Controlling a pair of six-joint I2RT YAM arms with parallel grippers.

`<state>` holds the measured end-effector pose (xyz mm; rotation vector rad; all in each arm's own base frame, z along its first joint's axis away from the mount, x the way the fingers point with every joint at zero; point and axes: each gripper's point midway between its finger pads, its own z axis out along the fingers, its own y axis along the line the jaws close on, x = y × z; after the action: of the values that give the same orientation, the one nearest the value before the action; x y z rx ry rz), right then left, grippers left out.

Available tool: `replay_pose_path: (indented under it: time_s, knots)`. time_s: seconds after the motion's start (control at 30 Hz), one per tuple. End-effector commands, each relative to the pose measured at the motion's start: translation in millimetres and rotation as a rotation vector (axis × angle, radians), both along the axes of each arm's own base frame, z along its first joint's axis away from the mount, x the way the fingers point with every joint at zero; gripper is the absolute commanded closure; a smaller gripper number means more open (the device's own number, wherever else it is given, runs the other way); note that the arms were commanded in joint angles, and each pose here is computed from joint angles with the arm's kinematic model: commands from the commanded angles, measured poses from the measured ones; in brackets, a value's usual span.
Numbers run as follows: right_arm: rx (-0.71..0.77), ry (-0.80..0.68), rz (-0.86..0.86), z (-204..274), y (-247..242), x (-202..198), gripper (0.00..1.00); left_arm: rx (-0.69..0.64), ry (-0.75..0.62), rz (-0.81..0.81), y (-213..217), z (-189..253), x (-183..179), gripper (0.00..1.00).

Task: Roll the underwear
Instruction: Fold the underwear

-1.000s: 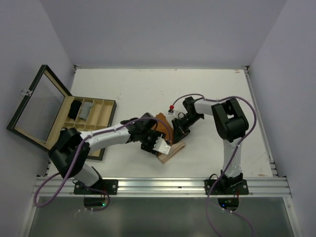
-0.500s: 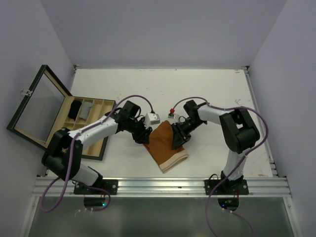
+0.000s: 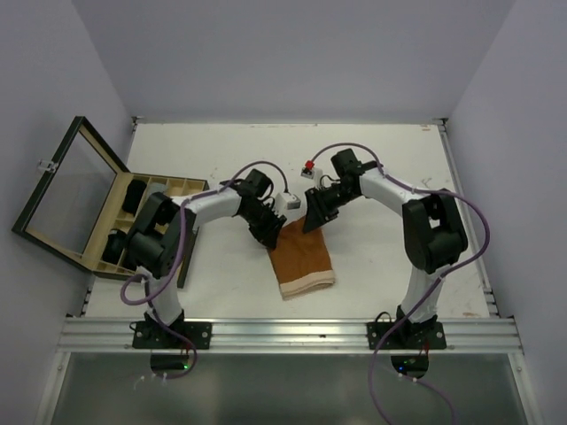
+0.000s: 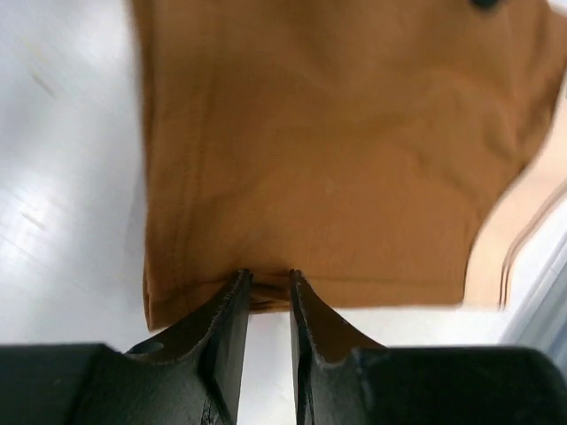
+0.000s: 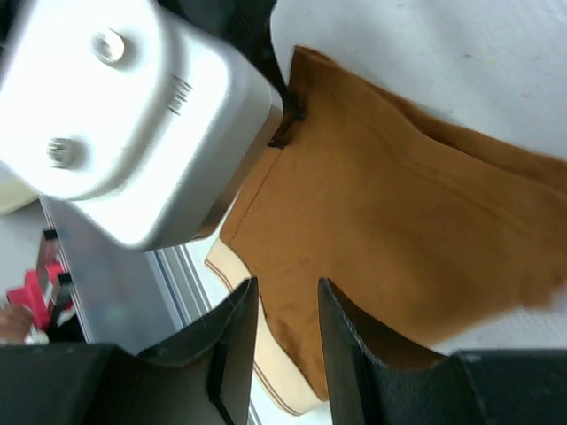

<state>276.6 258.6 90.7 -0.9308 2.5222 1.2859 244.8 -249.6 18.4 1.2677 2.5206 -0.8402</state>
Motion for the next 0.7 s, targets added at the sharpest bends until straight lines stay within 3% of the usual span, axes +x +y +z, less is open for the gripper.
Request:
replay_pose_path:
  time_s: [0.0, 0.1, 0.13, 0.17, 0.2, 0.33, 0.47, 0.6, 0.67]
  knots:
    - [-0.001, 0.023, -0.102, -3.2, -21.5, 11.9, 0.63, 0.039, -0.180, -0.054, -9.0, 1.0, 62.7, 0.72]
    - [0.031, 0.056, -0.190, -2.3, -39.4, 13.2, 0.63, -0.046, -0.271, -0.144, -41.7, 10.7, 104.1, 0.68]
    - [0.040, 0.055, -0.206, -1.3, -43.3, 13.5, 0.63, -0.040, -0.255, -0.170, -47.5, -6.9, 111.4, 0.67]
    - [0.049, 0.036, -0.218, 2.0, -46.7, 12.0, 0.63, -0.072, -0.324, -0.181, -65.5, 14.9, 139.8, 0.65]
    - [0.053, 0.026, -0.231, 4.7, -49.9, 13.3, 0.63, -0.088, -0.296, -0.215, -75.6, -2.3, 142.9, 0.58]
    - [0.085, -0.016, -0.235, 12.9, -47.7, 15.3, 0.64, -0.186, -0.464, -0.180, -113.4, 43.1, 197.8, 0.41]
    - [0.107, -0.012, -0.240, 1.7, -41.9, 27.0, 0.64, -0.227, -0.575, -0.090, -106.9, 95.4, 210.3, 0.36]
    - [0.149, 0.018, -0.345, -12.4, -29.5, 47.8, 0.62, -0.222, -0.592, 0.021, -66.9, 129.8, 197.6, 0.34]
    - [0.187, -0.008, -0.370, -19.6, -21.4, 59.8, 0.62, -0.211, -0.519, 0.071, -48.1, 116.2, 184.7, 0.34]
